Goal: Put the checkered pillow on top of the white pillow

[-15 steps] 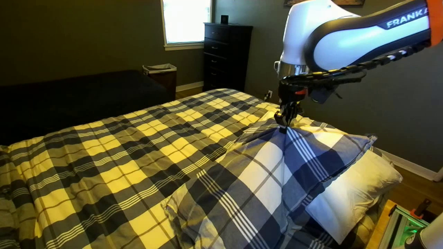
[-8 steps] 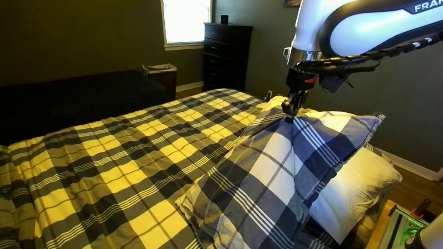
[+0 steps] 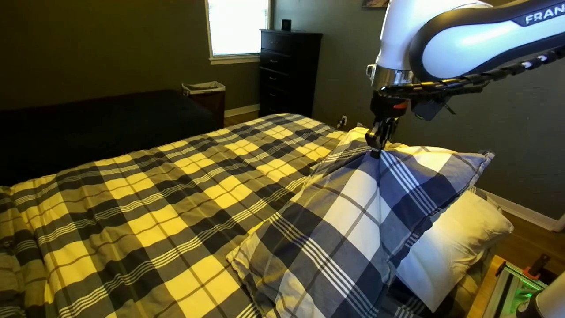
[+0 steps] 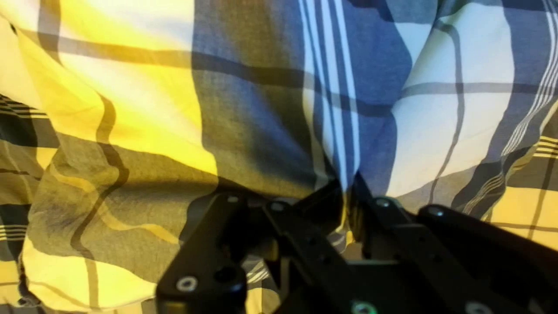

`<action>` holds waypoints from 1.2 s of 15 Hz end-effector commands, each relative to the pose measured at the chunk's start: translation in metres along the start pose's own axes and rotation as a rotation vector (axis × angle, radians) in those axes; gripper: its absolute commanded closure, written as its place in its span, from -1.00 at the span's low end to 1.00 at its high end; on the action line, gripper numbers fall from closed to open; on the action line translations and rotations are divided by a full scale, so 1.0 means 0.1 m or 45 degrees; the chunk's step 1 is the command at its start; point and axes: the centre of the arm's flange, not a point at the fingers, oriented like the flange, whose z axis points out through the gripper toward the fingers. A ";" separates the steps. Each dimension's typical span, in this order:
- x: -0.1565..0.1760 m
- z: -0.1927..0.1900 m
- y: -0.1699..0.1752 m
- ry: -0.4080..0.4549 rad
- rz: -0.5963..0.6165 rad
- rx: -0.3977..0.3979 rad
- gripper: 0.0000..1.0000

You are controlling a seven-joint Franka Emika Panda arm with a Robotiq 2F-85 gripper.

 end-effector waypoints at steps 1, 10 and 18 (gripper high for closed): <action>-0.18 -0.36 0.25 0.048 0.012 -0.107 0.98; -0.66 -0.90 0.89 0.141 0.120 -0.278 0.98; -1.17 -0.95 1.66 0.228 0.212 -0.353 0.98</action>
